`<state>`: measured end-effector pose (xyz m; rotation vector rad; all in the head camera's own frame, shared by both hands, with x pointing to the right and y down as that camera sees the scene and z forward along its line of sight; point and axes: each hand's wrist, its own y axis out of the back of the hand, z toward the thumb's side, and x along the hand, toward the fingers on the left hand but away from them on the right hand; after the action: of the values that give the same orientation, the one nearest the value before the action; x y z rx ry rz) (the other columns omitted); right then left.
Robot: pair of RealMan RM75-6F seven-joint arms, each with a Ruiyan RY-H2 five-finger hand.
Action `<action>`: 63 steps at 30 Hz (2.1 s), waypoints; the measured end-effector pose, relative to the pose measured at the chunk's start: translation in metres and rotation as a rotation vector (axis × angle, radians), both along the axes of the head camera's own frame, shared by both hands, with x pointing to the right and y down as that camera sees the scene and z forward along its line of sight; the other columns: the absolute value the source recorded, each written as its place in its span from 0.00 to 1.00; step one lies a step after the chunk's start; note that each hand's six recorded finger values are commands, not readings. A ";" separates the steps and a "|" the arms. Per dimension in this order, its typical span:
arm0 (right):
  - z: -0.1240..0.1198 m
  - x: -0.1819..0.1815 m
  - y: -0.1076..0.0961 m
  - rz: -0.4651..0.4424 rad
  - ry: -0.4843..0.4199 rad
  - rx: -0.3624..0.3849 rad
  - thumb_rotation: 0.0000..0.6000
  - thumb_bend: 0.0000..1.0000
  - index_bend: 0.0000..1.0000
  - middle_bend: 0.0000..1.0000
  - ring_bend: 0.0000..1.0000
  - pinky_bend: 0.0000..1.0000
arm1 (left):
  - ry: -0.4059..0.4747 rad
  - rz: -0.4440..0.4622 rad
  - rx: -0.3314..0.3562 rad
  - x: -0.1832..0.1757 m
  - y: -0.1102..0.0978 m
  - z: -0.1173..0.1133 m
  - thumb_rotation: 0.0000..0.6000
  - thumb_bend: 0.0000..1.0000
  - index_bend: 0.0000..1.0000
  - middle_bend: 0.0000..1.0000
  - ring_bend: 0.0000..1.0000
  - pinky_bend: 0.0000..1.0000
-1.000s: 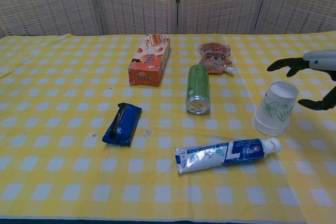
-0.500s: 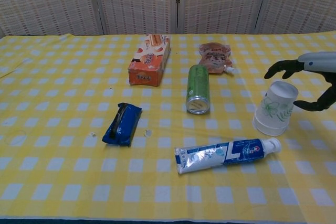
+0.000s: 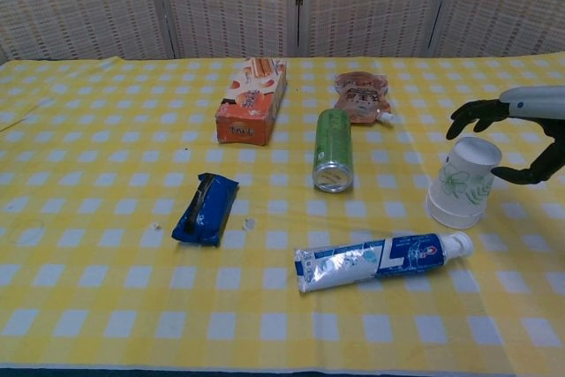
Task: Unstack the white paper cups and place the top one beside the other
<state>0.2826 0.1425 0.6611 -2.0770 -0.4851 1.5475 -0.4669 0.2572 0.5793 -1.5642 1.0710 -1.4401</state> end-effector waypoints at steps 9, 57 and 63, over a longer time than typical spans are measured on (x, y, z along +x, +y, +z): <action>0.001 -0.002 -0.003 0.007 -0.008 0.000 1.00 0.49 0.27 0.09 0.13 0.06 | -0.004 -0.007 -0.009 -0.002 0.001 0.002 1.00 0.57 0.17 0.11 0.09 0.01; -0.040 -0.034 -0.019 0.039 -0.249 0.014 1.00 0.49 0.32 0.11 0.14 0.06 | -0.006 -0.013 -0.007 -0.005 0.003 0.000 1.00 0.57 0.17 0.11 0.09 0.00; -0.018 -0.047 -0.019 0.018 -0.238 -0.015 1.00 0.49 0.32 0.11 0.14 0.06 | -0.007 -0.019 -0.012 -0.007 0.004 0.001 1.00 0.57 0.16 0.11 0.09 0.00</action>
<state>0.2356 0.1239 0.6429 -2.2863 -0.5792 1.3231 -0.4740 0.2611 0.5808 -1.5605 1.0777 -1.4653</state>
